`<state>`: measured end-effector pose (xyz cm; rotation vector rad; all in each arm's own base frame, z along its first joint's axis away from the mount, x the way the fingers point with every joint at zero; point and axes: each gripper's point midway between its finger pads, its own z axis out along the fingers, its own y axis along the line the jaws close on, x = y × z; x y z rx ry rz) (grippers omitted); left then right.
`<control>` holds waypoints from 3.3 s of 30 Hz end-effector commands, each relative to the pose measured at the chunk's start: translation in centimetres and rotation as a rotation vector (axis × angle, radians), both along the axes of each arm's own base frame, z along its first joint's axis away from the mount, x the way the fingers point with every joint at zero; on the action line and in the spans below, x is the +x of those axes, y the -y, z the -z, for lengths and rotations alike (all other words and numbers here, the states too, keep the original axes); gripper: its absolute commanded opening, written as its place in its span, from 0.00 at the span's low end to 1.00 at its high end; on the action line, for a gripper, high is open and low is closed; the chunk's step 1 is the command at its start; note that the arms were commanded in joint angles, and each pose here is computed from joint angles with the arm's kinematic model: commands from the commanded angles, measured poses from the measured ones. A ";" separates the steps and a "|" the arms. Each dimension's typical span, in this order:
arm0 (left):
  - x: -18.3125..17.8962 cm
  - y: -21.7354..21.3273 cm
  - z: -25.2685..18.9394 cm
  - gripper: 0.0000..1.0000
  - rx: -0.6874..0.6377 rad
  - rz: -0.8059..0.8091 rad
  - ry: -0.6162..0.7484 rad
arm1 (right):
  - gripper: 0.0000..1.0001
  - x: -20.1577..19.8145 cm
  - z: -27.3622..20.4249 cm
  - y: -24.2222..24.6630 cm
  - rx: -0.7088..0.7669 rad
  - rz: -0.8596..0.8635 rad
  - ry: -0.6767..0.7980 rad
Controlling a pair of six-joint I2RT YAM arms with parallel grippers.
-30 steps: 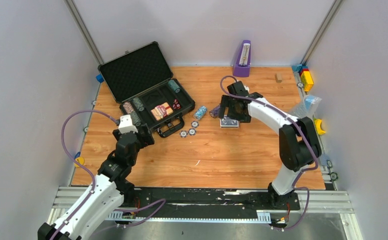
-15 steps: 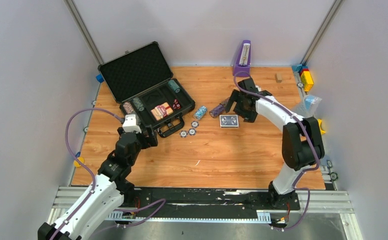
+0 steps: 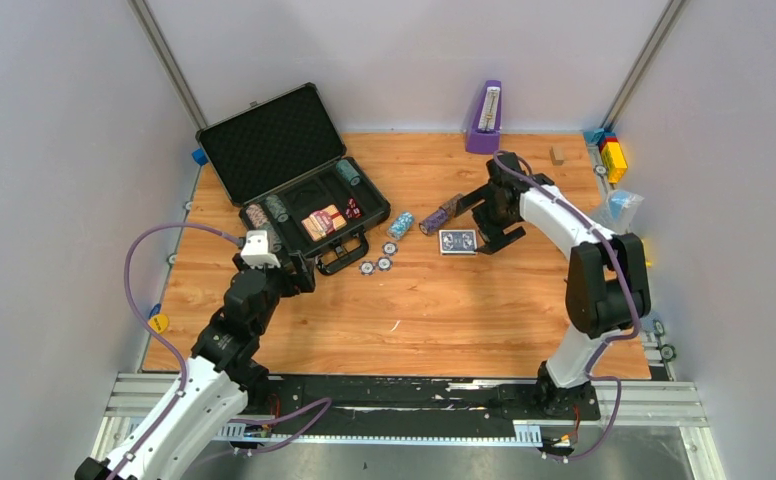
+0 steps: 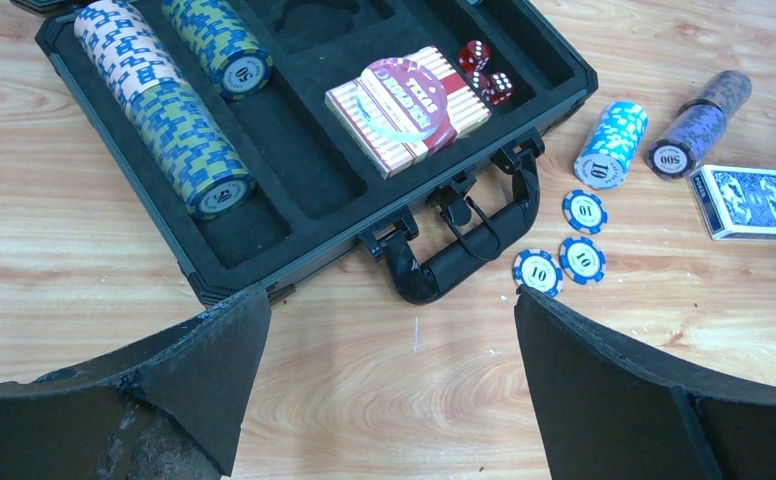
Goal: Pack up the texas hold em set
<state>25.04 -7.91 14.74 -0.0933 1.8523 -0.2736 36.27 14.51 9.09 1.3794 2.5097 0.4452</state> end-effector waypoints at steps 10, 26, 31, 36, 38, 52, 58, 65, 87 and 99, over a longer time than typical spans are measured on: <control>0.2 -0.8 -0.5 1.00 -0.003 -0.047 0.024 | 0.97 3.0 2.6 -1.2 0.119 0.242 -0.283; -0.3 -1.3 -0.9 1.00 -0.018 -0.061 0.041 | 0.94 0.5 7.3 -0.2 0.076 0.347 -0.467; -0.3 -1.3 -0.9 1.00 -0.019 -0.063 0.039 | 0.93 0.0 8.2 0.1 0.065 0.371 -0.487; -0.4 -1.4 -0.9 1.00 -0.022 -0.064 0.041 | 0.73 -0.5 8.0 0.2 0.061 0.374 -0.467; -0.5 -1.4 -0.9 1.00 -0.023 -0.065 0.042 | 0.63 -0.4 7.0 0.6 0.043 0.364 -0.427; -0.6 2.0 -1.7 1.00 -0.037 0.132 0.080 | 0.33 -1.4 -3.3 -0.6 0.033 -0.269 0.162; -0.4 6.4 -2.4 0.99 -0.067 0.347 0.116 | 0.23 -2.7 -6.3 -2.5 0.114 -0.464 0.378; -1.8 14.9 -2.9 1.00 0.209 0.584 0.251 | 0.21 -3.8 -5.7 -5.3 0.213 -0.575 0.340; -1.1 29.4 -0.7 1.00 0.767 0.677 0.691 | 0.00 -9.6 -5.4 -6.3 0.263 -0.302 0.163; -2.5 31.4 -0.8 0.92 0.698 0.797 0.693 | 0.00 -10.3 -5.7 -6.8 0.269 -0.349 0.180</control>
